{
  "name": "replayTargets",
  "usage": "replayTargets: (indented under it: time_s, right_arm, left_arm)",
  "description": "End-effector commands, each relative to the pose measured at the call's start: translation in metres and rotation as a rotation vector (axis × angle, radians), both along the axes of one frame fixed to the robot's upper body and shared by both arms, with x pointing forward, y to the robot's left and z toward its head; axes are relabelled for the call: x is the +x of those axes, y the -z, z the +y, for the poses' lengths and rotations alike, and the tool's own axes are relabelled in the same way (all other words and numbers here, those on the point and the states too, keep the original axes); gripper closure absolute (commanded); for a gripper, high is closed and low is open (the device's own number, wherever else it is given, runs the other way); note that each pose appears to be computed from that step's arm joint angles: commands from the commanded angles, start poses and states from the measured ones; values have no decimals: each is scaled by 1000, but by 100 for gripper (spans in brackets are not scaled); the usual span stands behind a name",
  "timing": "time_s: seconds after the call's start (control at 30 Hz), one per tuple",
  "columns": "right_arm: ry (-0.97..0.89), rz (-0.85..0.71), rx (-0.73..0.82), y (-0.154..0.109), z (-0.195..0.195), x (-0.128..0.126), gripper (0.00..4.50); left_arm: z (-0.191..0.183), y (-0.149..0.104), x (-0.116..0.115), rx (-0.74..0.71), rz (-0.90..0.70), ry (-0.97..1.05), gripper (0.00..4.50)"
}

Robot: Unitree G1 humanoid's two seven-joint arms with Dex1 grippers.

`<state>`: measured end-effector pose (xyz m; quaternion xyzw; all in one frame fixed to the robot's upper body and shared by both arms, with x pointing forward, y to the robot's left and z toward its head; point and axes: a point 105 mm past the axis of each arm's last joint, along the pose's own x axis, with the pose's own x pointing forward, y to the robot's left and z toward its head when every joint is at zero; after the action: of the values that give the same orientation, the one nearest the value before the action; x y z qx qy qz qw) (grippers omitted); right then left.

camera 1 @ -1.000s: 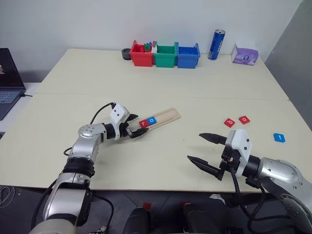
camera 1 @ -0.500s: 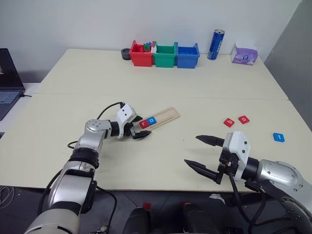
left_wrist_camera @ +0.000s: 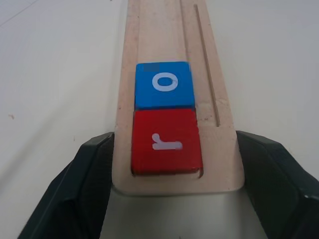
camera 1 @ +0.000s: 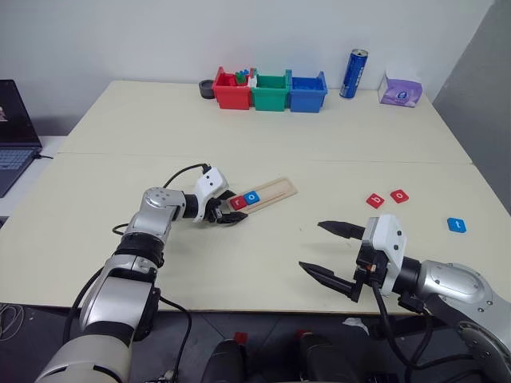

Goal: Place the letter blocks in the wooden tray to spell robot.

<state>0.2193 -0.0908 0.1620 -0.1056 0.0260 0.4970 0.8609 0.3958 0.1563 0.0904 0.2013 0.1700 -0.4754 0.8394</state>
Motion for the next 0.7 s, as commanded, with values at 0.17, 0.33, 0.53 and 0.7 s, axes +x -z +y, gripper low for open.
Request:
replayTargets:
  time_s: [0.17,0.33,0.53,0.7]
  right_arm:
    - [3,-56,8,-13,-1,-2,0]
    - [41,-39,-26,-11,-13,-3,0]
    - [76,-17,-96,-3,-29,-6,0]
    - [80,-15,-109,-2,-31,-9,0]
  left_arm:
    - [4,20,-19,88,81,110,112]
    - [-14,20,-46,136,80,347,112]
    - [-37,20,-68,133,78,498,112]
    - [-42,21,-72,147,75,534,112]
